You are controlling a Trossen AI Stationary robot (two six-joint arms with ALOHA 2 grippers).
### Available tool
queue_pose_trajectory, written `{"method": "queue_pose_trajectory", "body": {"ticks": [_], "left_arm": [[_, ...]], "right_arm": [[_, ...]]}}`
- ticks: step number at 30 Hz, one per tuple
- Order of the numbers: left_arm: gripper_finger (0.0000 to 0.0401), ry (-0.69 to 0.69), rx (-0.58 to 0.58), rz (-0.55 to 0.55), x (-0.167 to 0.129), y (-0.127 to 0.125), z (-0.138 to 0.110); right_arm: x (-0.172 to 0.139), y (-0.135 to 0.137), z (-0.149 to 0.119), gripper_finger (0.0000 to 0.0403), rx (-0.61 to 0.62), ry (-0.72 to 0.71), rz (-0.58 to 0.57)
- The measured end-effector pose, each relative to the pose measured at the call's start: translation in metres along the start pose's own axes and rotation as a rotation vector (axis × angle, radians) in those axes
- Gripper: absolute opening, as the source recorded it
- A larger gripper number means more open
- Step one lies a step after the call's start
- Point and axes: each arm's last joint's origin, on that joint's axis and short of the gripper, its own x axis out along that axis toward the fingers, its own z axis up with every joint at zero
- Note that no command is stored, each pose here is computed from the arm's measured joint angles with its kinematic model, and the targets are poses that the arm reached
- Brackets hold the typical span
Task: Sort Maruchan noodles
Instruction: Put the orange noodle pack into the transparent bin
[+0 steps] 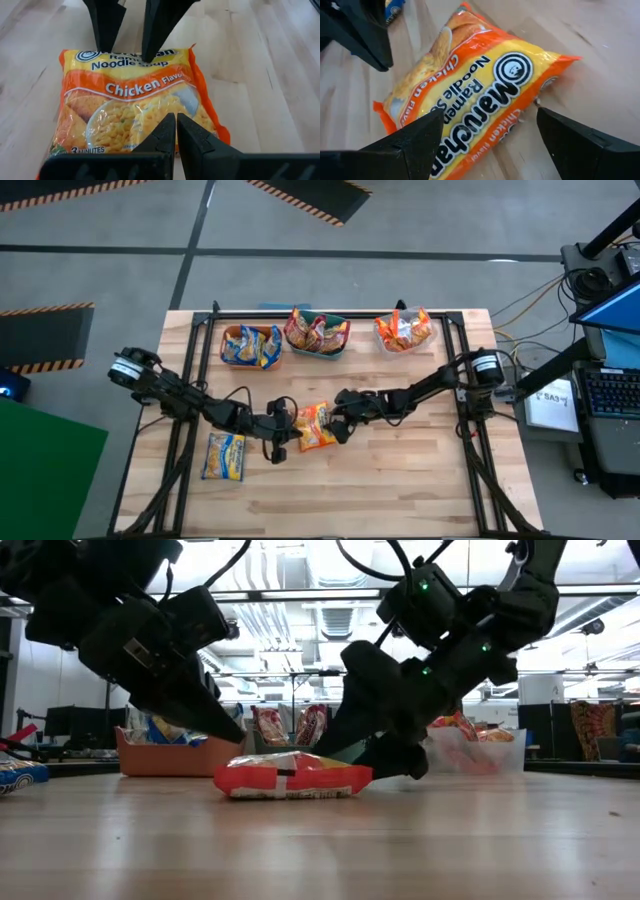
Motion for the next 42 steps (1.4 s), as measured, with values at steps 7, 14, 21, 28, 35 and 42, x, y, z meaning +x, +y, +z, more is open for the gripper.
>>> {"method": "queue_pose_trajectory", "body": {"ticks": [7,14,21,28,35,42], "left_arm": [[0.0000,0.005,0.001,0.010,-0.002,0.006,-0.012],[0.0000,-0.037,-0.033,0.032,-0.005,0.011,-0.022],[0.0000,-0.069,-0.032,0.061,-0.007,0.013,-0.023],[0.0000,-0.064,-0.046,0.071,-0.008,0.016,-0.028],[0.0000,-0.047,-0.011,0.125,0.004,0.018,-0.039],[0.0000,-0.019,-0.050,0.171,0.015,0.020,-0.052]], "right_arm": [[0.002,0.000,0.001,0.0311,0.001,-0.005,0.027],[0.003,0.002,0.005,0.0311,0.008,-0.042,0.051],[0.001,0.000,0.010,0.0311,0.029,-0.036,0.067],[0.000,-0.009,0.018,0.0311,0.148,0.063,0.177],[-0.001,-0.013,0.020,0.0311,0.227,0.100,0.204],[-0.001,-0.015,0.018,0.0311,0.285,0.132,0.170]]}}
